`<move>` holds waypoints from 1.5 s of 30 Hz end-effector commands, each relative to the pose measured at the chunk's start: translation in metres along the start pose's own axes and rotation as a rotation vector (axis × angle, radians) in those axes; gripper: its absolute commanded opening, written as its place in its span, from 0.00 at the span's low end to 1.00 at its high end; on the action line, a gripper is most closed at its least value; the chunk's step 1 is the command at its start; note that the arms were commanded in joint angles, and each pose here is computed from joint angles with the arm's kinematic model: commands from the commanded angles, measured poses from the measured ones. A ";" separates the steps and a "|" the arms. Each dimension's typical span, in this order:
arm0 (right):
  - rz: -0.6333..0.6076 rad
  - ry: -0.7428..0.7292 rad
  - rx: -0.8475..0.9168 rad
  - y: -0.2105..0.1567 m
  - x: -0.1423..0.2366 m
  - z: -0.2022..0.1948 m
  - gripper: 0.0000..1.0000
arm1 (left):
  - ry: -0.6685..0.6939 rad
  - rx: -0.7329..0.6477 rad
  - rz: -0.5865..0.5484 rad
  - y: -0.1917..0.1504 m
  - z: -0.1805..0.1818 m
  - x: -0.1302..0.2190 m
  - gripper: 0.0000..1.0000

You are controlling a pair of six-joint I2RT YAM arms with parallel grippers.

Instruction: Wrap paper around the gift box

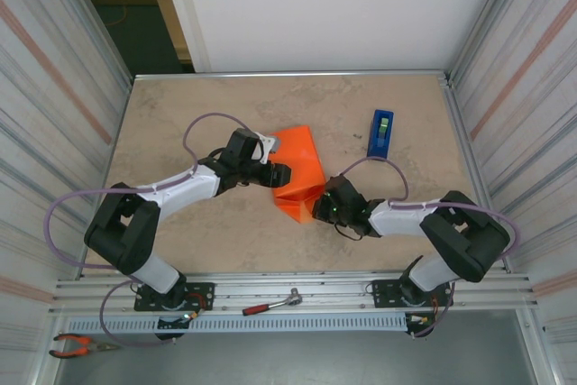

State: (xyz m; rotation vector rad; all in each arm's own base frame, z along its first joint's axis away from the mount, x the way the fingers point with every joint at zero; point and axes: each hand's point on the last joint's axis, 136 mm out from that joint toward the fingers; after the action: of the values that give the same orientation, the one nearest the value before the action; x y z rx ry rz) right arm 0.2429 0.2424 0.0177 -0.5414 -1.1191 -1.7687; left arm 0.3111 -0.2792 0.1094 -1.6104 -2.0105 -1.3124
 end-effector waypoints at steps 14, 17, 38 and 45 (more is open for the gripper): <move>0.001 -0.028 0.036 -0.016 0.013 0.008 0.00 | -0.025 -0.018 0.007 -0.007 -0.005 0.000 0.60; 0.020 -0.038 0.037 -0.022 0.007 0.006 0.00 | -0.025 -0.019 0.006 -0.006 -0.005 0.000 0.60; -0.047 -0.099 -0.016 -0.011 0.046 -0.001 0.28 | -0.040 -0.026 -0.003 -0.004 -0.010 0.005 0.60; -0.031 -0.125 0.003 -0.013 0.041 0.003 0.34 | -0.041 -0.024 0.000 -0.005 -0.009 0.004 0.60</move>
State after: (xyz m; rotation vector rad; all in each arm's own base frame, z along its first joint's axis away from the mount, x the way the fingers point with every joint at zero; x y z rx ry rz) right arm 0.2095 0.2277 0.0443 -0.6049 -1.1952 -1.7810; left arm 0.3070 -0.2806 0.1071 -1.6239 -2.0083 -1.3123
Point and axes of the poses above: each hand's point on the last joint's axis, 136 mm out from that joint toward the fingers, its own x axis back along the fingers, its own z axis along the line the jaws close on, y = z × x, and after that the axes turned 11 degrees about x, right-handed
